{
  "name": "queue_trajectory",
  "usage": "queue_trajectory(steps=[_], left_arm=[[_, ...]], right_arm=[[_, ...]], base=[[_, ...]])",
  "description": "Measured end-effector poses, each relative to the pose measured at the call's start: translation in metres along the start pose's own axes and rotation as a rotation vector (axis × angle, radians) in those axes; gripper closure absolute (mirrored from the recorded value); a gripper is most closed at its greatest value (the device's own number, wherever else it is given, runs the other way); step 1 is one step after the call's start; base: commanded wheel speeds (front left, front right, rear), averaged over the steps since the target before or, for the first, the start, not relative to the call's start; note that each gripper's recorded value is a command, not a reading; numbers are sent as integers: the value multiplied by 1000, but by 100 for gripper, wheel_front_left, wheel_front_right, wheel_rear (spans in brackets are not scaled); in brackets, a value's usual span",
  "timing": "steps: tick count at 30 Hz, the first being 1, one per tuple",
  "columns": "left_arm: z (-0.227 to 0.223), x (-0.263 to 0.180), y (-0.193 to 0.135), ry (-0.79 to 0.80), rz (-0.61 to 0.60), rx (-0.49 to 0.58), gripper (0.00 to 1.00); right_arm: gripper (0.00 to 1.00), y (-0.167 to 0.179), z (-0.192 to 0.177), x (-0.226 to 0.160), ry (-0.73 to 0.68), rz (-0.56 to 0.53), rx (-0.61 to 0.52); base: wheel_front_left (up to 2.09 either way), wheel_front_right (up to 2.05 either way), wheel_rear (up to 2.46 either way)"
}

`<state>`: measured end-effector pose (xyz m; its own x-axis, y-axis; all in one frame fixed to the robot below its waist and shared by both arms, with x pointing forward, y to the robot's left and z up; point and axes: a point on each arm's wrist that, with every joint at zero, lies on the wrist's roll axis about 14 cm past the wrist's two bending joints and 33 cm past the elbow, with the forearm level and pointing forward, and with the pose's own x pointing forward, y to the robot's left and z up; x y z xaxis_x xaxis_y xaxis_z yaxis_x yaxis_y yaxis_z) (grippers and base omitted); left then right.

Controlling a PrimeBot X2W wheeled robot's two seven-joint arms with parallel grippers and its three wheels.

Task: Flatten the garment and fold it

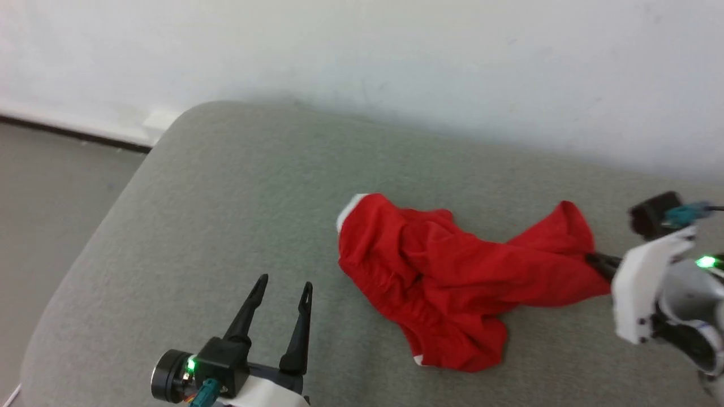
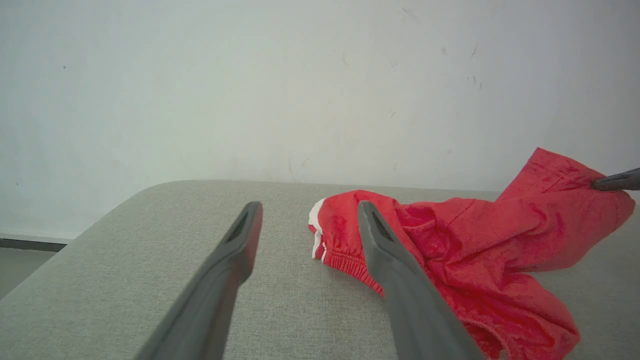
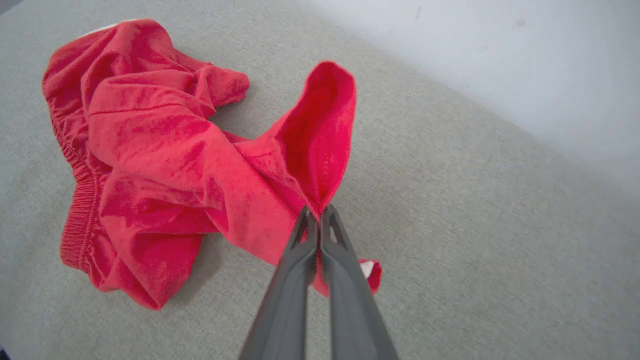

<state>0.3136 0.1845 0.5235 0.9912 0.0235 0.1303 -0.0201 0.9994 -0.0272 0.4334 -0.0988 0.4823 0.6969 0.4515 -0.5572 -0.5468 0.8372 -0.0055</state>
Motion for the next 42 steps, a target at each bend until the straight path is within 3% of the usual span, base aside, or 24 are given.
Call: queue_trajectory(steps=[7,14,15,18,24,29,36,42], left_arm=[[4,13,-28,-20,-93,-18,0],[-2,23,-34,-2,-121,-22,0],[-4,23,-34,3,-119,-22,0],[-8,22,-34,17,-115,-26,0],[-8,24,-44,16,-151,-40,0],[-21,20,-75,62,-259,-99,0],[-67,-6,-147,333,-507,-182,0],[-92,-17,-183,514,-688,-162,0]], right_arm=[[100,-86,-38,-78,98,-313,153],[100,-126,-101,-84,242,-479,294],[0,-130,-106,-82,243,-495,292],[0,-139,-102,-74,176,-536,274],[0,-128,-61,-65,-68,-516,214],[0,-108,-29,-78,-297,-490,205],[0,-75,-44,-102,-441,-491,272],[0,-68,-73,-114,-454,-535,352]], base=[[0,0,0],[0,0,0],[0,0,0],[0,0,0],[0,0,0],[0,0,0],[0,0,0],[0,0,0]])
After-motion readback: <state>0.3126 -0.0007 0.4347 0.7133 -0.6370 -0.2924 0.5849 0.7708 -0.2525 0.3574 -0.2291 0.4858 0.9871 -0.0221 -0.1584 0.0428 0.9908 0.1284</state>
